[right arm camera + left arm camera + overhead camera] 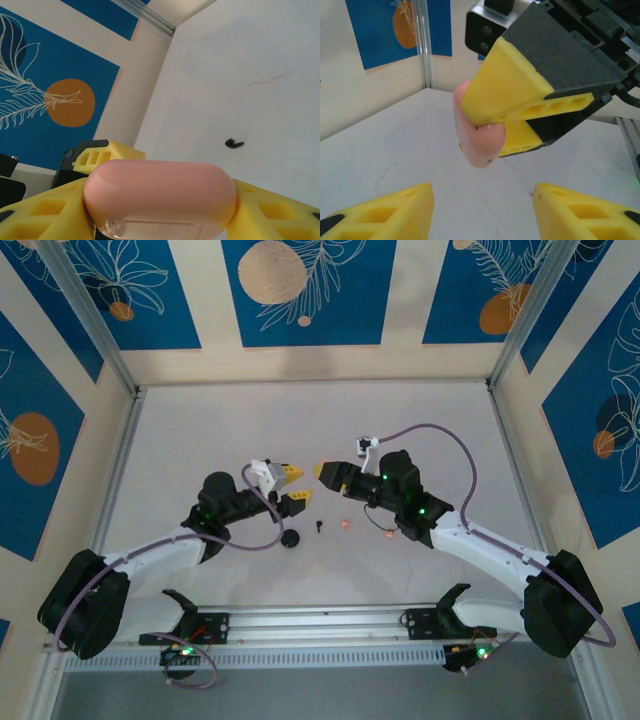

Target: Insert wireless bluetooth earbuds into charging case

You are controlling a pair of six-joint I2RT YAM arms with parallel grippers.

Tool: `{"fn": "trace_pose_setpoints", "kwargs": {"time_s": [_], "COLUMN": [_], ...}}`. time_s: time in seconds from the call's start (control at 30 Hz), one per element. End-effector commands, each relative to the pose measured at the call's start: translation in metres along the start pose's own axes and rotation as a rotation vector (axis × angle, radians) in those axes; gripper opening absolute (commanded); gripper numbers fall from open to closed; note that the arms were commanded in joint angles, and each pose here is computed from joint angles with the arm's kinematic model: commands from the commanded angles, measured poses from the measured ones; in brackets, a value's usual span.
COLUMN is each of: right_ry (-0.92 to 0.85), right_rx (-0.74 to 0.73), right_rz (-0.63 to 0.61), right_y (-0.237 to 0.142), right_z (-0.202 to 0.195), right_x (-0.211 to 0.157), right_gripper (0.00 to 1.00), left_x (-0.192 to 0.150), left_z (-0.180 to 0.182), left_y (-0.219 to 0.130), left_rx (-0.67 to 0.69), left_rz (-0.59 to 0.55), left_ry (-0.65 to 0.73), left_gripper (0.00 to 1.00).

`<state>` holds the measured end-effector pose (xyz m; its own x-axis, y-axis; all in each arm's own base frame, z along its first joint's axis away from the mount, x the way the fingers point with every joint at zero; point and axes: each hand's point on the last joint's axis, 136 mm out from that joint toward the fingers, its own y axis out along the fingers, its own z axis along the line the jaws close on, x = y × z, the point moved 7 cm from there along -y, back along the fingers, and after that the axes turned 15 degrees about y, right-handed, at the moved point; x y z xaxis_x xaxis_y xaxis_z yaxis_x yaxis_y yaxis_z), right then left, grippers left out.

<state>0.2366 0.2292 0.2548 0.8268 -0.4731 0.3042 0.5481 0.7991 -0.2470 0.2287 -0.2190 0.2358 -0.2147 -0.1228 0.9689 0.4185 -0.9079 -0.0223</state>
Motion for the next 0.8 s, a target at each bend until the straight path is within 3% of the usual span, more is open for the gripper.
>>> {"fn": "trace_pose_setpoints", "kwargs": {"time_s": [0.0, 0.57, 0.77], "right_ry": [-0.009, 0.007, 0.008], "right_rx": [0.064, 0.106, 0.111], "right_rz": [-0.002, 0.030, 0.041], "right_y": [0.003, 0.016, 0.016], "right_z": [0.012, 0.019, 0.020], "right_x": [-0.001, -0.009, -0.011], "right_gripper": [0.56, 0.57, 0.57], "left_x": [0.009, 0.009, 0.011], "left_z": [-0.002, 0.001, 0.000], "left_y": [0.003, 0.010, 0.010], "left_rx": [0.008, 0.074, 0.072], "left_rz": [-0.065, -0.094, -0.093], "left_ry": [0.014, -0.004, 0.001], "left_gripper": [0.53, 0.42, 0.34]}}
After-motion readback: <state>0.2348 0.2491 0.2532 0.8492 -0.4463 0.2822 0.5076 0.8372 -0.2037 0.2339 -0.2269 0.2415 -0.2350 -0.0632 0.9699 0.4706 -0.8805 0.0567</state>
